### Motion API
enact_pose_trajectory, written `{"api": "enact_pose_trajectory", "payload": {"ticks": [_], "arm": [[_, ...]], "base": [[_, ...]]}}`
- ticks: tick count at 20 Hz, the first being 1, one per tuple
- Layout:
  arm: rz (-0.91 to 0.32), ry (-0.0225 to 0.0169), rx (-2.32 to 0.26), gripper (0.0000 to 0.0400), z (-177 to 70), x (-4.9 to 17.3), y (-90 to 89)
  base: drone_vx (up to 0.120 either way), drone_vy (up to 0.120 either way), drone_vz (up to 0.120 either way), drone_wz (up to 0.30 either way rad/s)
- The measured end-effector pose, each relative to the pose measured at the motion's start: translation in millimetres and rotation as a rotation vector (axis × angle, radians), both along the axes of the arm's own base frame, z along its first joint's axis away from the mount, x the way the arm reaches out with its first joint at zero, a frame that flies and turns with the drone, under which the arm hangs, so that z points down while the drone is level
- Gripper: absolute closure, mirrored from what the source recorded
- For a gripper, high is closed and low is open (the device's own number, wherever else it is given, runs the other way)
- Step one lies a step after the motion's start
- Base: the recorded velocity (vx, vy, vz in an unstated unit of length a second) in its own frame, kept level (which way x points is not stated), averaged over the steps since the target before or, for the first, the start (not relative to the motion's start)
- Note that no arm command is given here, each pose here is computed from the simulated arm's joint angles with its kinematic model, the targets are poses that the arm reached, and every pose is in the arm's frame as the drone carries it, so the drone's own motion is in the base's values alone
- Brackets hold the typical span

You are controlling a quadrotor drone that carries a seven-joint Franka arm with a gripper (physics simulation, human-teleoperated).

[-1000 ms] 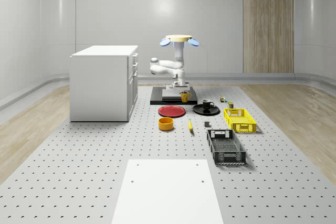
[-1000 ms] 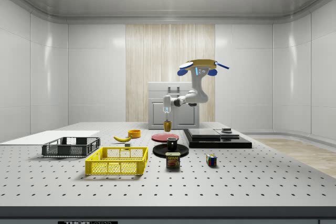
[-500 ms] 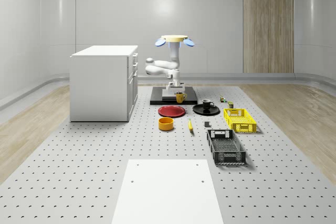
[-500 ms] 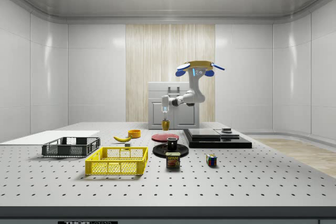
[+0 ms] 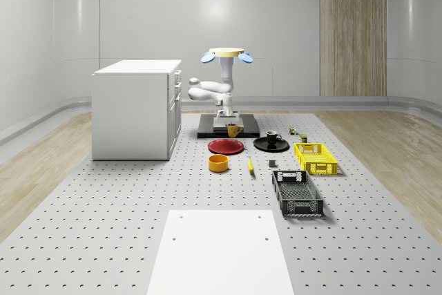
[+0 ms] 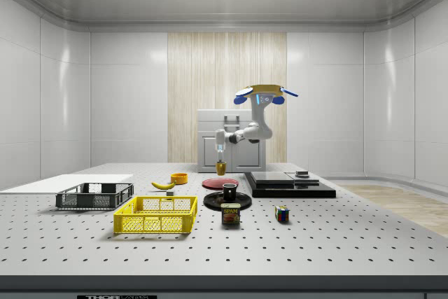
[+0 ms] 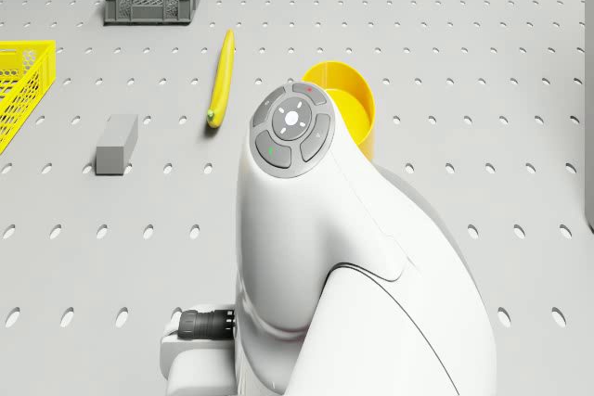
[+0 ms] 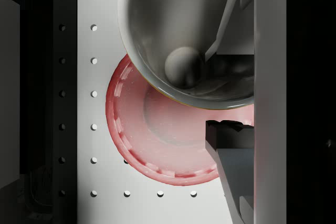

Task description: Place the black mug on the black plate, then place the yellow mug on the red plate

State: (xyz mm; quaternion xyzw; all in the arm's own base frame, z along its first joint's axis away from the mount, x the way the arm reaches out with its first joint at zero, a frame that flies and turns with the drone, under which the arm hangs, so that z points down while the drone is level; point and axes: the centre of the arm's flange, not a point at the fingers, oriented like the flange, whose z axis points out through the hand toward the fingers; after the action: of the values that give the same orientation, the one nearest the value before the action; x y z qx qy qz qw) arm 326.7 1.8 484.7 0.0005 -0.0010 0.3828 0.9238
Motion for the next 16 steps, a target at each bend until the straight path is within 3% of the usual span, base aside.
{"api": "enact_pose_trajectory", "payload": {"ticks": [8, 16], "arm": [[0.000, 0.0001, 0.000, 0.0290, 5, 0.0, 31.4], [0.000, 0.0001, 0.000, 0.0290, 36, 0.0, 41.3]], "base": [[0.000, 0.000, 0.000, 0.000], [0.000, 0.000, 0.000, 0.000]]}}
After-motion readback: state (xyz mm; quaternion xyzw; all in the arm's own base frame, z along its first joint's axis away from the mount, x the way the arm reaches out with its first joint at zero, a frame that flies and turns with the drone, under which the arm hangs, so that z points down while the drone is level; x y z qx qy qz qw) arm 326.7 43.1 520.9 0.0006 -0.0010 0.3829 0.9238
